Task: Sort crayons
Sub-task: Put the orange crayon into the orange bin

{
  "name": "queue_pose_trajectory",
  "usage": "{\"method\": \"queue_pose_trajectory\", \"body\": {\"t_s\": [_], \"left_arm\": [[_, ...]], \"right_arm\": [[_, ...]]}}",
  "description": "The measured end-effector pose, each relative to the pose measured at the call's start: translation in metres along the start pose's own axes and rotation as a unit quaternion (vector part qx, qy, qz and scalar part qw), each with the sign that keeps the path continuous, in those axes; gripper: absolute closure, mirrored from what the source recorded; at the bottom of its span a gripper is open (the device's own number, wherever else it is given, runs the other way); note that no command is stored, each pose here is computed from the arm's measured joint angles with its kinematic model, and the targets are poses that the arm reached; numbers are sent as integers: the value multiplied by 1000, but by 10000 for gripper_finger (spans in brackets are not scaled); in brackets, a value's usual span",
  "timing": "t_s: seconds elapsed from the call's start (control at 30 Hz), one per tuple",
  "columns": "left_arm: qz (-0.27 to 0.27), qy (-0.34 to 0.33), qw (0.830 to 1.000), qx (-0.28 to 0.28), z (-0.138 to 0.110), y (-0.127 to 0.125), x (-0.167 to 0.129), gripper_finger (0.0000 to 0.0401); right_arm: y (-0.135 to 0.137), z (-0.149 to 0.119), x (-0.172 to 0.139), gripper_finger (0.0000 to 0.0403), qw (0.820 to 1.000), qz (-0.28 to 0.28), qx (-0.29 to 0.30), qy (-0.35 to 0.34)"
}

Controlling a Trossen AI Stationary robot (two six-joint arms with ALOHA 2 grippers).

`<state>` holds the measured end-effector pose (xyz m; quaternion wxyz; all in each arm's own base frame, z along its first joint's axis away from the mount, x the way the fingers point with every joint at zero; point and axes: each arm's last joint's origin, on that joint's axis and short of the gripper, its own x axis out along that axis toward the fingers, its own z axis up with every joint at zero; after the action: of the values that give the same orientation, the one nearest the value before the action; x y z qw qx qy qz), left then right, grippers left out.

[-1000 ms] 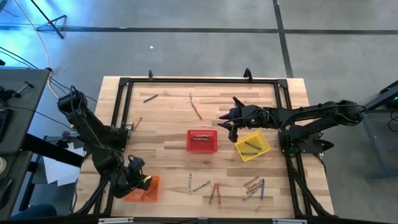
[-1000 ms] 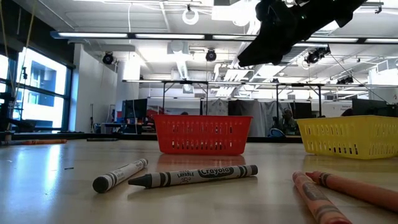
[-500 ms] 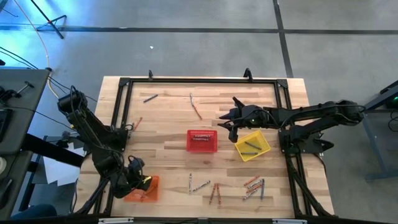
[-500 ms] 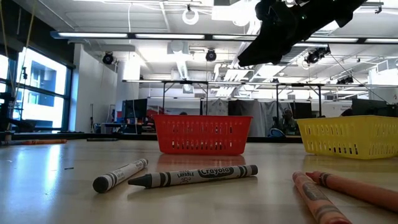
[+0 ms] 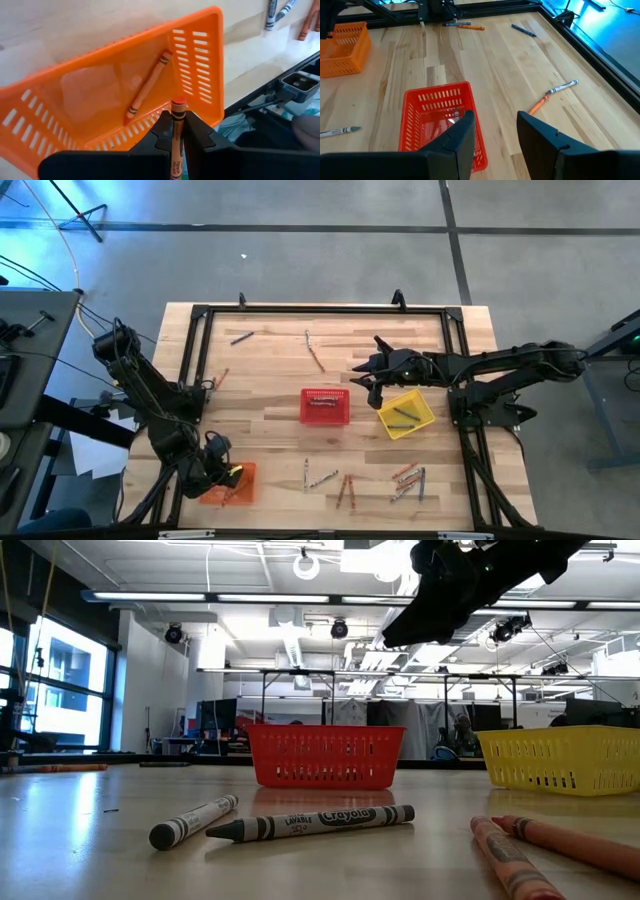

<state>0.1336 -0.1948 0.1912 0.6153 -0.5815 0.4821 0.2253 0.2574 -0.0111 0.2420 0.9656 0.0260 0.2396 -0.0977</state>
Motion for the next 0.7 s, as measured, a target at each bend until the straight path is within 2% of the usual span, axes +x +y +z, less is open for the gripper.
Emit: {"method": "queue_pose_trajectory", "body": {"t_s": [0.33, 0.7], "left_arm": [[18, -13, 1000, -7, 3, 3, 0, 389], [44, -39, 998, 3, 11, 6, 0, 332]], "right_arm": [[0, -1, 0, 263, 1000, 0, 1, 3], [0, -1, 0, 263, 1000, 0, 1, 3]]}}
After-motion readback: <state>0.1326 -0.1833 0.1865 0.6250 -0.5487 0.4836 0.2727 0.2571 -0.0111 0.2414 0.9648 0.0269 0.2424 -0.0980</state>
